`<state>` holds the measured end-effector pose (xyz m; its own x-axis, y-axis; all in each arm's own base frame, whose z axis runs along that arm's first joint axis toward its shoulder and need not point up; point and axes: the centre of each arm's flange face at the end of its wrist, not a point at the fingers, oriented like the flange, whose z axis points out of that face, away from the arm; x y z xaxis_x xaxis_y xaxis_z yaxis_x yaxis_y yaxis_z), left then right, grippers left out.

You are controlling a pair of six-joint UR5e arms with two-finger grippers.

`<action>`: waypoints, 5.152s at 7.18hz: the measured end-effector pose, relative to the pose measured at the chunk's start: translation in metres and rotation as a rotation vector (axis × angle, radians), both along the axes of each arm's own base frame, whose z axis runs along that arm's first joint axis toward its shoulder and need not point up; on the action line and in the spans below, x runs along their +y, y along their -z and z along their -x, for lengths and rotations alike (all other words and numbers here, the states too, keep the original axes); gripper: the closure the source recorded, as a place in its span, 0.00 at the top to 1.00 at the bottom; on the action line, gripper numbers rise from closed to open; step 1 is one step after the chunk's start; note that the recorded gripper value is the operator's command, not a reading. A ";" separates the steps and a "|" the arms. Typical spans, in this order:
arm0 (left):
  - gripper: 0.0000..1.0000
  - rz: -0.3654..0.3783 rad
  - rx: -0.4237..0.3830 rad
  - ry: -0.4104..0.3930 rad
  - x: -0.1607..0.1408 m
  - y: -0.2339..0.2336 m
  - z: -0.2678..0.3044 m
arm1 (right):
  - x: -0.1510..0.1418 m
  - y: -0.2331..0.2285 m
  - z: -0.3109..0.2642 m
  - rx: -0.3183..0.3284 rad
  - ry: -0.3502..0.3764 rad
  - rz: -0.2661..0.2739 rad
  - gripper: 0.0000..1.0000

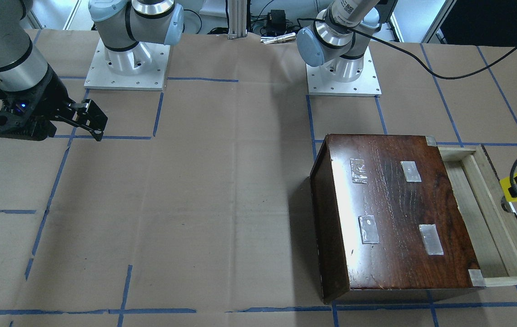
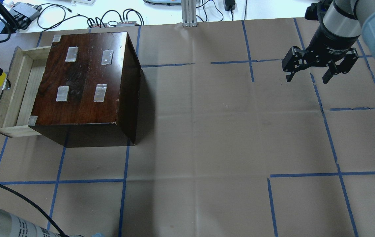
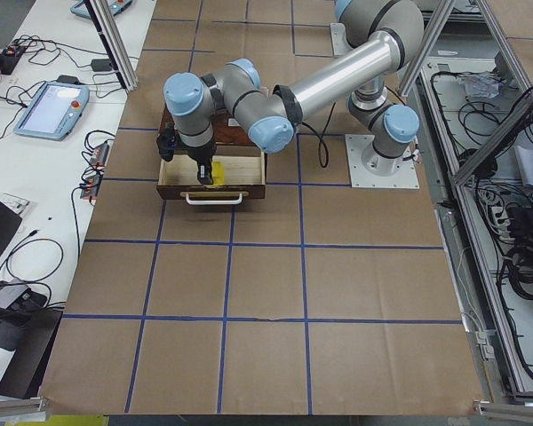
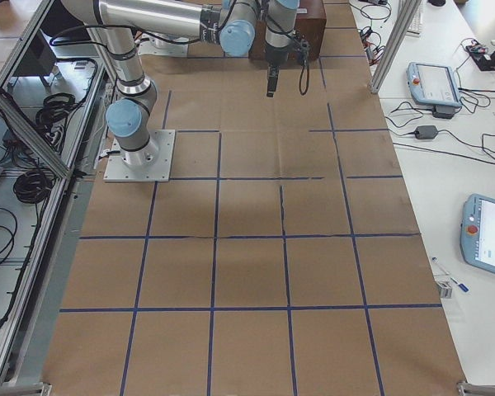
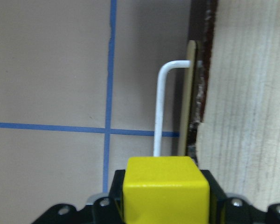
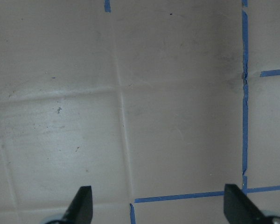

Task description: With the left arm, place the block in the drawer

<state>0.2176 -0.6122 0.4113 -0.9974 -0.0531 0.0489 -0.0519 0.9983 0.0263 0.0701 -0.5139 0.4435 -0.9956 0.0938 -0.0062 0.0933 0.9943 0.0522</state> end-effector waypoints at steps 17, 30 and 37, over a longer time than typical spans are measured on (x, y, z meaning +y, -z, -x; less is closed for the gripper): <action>0.99 0.130 -0.061 -0.041 0.060 -0.034 0.142 | 0.000 0.000 0.000 0.000 0.000 0.000 1.00; 0.98 0.047 -0.031 -0.015 0.130 -0.053 0.356 | 0.000 0.000 0.000 0.000 0.000 -0.001 1.00; 0.98 0.013 -0.031 0.002 0.130 -0.049 0.356 | 0.000 0.000 0.000 0.000 0.000 -0.001 1.00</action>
